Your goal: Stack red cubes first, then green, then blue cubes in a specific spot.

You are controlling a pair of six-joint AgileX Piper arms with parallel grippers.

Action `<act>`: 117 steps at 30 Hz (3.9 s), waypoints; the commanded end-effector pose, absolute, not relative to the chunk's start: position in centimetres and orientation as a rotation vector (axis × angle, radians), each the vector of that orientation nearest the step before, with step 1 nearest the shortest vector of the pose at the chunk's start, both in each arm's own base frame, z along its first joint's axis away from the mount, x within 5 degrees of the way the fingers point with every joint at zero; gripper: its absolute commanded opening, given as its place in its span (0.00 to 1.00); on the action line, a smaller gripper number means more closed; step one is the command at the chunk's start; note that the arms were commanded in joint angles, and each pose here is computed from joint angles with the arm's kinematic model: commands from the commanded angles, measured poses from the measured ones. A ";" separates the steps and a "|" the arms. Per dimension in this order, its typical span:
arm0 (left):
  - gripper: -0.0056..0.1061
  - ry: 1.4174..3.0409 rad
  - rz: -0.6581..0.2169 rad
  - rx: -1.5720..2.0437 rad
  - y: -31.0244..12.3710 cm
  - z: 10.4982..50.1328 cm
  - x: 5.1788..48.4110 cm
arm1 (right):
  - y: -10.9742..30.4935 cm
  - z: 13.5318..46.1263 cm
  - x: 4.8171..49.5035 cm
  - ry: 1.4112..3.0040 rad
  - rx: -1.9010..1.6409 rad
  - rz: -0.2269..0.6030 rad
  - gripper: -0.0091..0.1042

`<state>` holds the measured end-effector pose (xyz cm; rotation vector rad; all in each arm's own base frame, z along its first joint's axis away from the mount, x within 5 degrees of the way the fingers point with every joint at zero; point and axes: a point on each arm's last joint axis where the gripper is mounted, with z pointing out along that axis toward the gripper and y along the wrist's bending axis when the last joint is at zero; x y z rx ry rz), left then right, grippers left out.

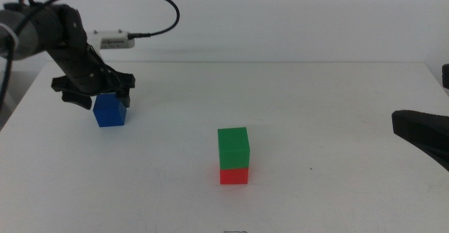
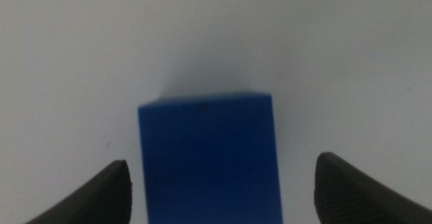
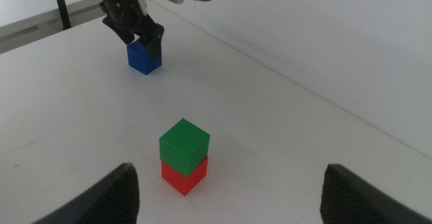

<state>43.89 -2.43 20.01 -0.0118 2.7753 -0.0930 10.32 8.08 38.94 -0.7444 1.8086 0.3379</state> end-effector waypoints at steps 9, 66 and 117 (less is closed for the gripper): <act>0.84 2.591 -0.107 -0.035 -2.5 20.6 46.0 | 8.0 40.3 10.4 1.713 -0.717 0.336 0.73; 0.04 2.499 -0.274 -0.083 -25.9 34.0 28.1 | 8.0 40.3 10.4 1.713 -0.717 0.336 0.73; 0.73 2.557 -0.156 -0.045 -27.6 29.3 30.0 | 8.0 40.3 10.4 1.713 -0.717 0.336 0.73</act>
